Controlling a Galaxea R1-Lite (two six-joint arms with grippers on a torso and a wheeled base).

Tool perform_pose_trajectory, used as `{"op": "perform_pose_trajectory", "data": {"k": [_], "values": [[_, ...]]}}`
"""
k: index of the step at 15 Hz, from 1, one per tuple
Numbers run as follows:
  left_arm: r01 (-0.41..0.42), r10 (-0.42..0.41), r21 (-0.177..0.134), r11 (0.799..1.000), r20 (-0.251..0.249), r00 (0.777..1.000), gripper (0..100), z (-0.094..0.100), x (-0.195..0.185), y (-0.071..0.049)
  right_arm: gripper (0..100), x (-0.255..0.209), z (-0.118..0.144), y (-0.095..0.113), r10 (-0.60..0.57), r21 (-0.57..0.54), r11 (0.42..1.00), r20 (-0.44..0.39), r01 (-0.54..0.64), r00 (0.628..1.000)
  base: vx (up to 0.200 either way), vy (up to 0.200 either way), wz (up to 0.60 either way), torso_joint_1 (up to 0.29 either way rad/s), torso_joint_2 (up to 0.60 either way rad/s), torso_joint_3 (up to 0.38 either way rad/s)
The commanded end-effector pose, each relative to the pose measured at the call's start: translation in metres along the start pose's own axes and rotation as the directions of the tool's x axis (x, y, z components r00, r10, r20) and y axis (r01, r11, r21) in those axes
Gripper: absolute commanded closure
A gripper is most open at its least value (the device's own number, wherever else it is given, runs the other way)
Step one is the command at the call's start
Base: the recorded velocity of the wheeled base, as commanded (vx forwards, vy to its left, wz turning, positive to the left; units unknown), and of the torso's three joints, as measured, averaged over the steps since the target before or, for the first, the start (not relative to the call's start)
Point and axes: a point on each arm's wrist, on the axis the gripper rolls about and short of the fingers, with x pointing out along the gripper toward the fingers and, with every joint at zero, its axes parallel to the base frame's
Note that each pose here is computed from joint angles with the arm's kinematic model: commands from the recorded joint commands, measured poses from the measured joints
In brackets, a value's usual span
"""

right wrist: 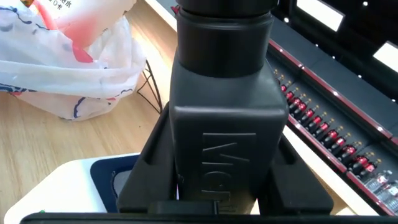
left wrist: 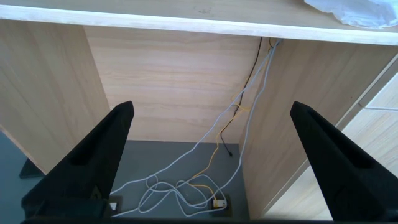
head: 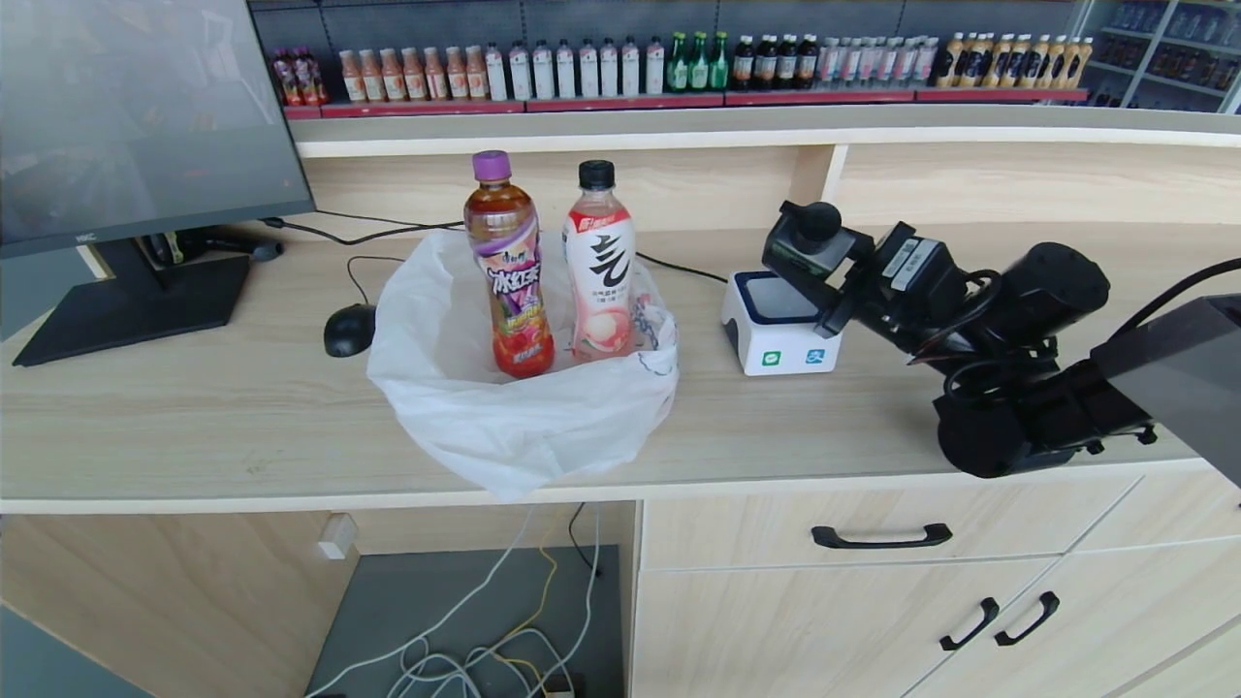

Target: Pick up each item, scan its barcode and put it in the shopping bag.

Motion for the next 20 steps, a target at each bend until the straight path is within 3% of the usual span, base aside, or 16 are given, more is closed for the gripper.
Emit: {"op": "perform_pose_trajectory", "data": {"k": [1,4,7,13,16,18,20], "values": [[-0.001,0.001,0.000,1.000,0.000,1.000,0,0.000,0.000,0.000,100,0.009,0.015,0.000,0.001,0.004,1.000,0.037,-0.001,0.999,0.000,0.000,0.00,0.000,0.00,0.000],[-0.001,0.001,0.000,1.000,0.000,1.000,0,0.000,0.000,0.000,100,0.025,0.043,0.026,0.006,0.102,0.995,0.057,-0.011,0.998,0.000,0.000,0.00,0.000,0.00,0.000],[-0.001,0.001,0.000,1.000,0.000,1.000,0,0.000,0.000,0.000,100,0.033,0.071,0.035,-0.039,0.168,0.985,0.053,0.030,0.998,0.000,0.000,0.00,0.000,0.00,0.000],[-0.001,0.001,0.000,1.000,0.000,1.000,0,0.000,0.000,0.000,100,0.038,0.148,0.073,-0.076,0.303,0.951,0.051,0.057,0.996,0.000,0.000,0.00,0.000,0.00,0.000],[0.001,-0.001,0.003,1.000,0.000,1.000,0,0.000,0.000,0.000,100,0.022,0.181,0.083,-0.171,0.383,0.904,-0.079,0.189,0.982,0.000,0.000,0.00,0.000,0.00,0.000],[0.001,-0.001,0.001,1.000,0.000,1.000,0,0.000,0.000,0.000,100,0.013,0.188,0.084,-0.277,0.452,0.820,-0.225,0.352,0.934,0.000,0.000,0.00,0.000,0.00,0.000],[0.001,-0.001,0.001,1.000,0.000,1.000,0,0.000,0.000,0.000,100,0.010,0.193,0.078,-0.369,0.481,0.735,-0.309,0.478,0.877,0.000,0.000,0.00,0.000,0.00,0.000]]}}
